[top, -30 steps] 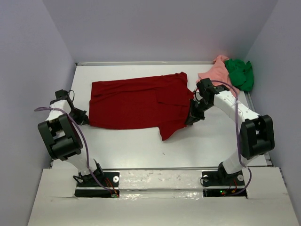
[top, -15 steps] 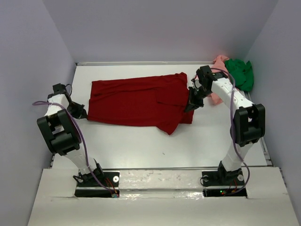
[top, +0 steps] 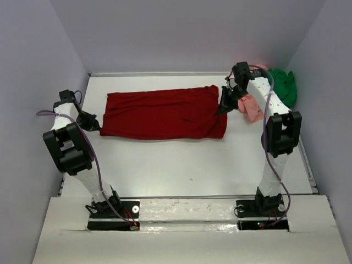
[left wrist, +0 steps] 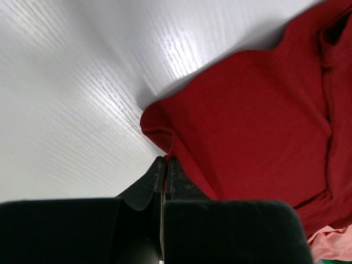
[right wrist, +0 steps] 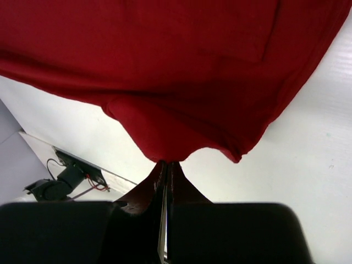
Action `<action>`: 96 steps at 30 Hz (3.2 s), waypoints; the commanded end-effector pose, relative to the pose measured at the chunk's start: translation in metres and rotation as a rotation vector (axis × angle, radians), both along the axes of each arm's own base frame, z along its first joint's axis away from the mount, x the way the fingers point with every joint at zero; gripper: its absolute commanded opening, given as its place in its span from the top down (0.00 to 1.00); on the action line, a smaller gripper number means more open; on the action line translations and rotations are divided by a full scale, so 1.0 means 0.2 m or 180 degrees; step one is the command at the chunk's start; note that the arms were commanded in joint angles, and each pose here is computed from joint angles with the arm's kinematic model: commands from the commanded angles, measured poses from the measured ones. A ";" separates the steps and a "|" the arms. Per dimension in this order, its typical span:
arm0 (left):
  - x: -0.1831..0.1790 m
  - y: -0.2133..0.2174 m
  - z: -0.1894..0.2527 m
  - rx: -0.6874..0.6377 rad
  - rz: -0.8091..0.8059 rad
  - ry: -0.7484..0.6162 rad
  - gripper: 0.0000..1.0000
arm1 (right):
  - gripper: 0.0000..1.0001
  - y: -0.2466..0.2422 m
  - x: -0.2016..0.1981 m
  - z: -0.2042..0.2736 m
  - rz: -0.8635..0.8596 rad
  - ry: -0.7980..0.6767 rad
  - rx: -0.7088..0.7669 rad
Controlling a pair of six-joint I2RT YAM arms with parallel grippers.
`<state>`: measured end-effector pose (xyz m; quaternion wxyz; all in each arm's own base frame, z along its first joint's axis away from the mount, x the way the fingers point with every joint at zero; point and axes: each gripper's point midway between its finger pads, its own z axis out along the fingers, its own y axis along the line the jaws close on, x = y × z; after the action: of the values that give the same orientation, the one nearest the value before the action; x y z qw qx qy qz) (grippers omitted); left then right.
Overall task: Fold and stack the t-shirts
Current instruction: Fold the other side of the tshirt into a rectangle
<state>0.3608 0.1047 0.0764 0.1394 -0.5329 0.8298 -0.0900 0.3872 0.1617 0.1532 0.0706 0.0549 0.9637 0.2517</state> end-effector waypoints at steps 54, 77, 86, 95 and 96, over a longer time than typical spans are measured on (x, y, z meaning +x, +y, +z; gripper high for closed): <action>0.54 0.02 0.08 0.0126 -0.0298 -0.0051 1.00 | 1.00 -0.13 0.73 0.16 -0.0423 -0.0898 0.0570; 0.72 0.03 -0.01 0.0098 -0.0256 -0.0128 1.00 | 1.00 -0.19 0.95 -0.01 -0.0568 -0.1104 0.0667; 0.77 0.05 -0.02 0.0172 -0.0206 -0.0235 0.71 | 0.73 -0.22 1.07 -0.08 -0.0660 -0.1329 0.0604; 0.82 0.10 0.18 0.0395 -0.0107 -0.0555 0.32 | 0.34 -0.23 1.05 -0.03 -0.0619 -0.1441 0.0551; 0.82 0.10 0.25 0.0426 -0.0104 -0.0648 0.32 | 0.34 -0.23 1.02 -0.02 -0.0597 -0.1415 0.0555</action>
<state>0.5130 0.1164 0.0570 0.1723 -0.5048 0.8417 -0.0839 0.5909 0.1215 0.1235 0.2633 0.1106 0.8980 0.3346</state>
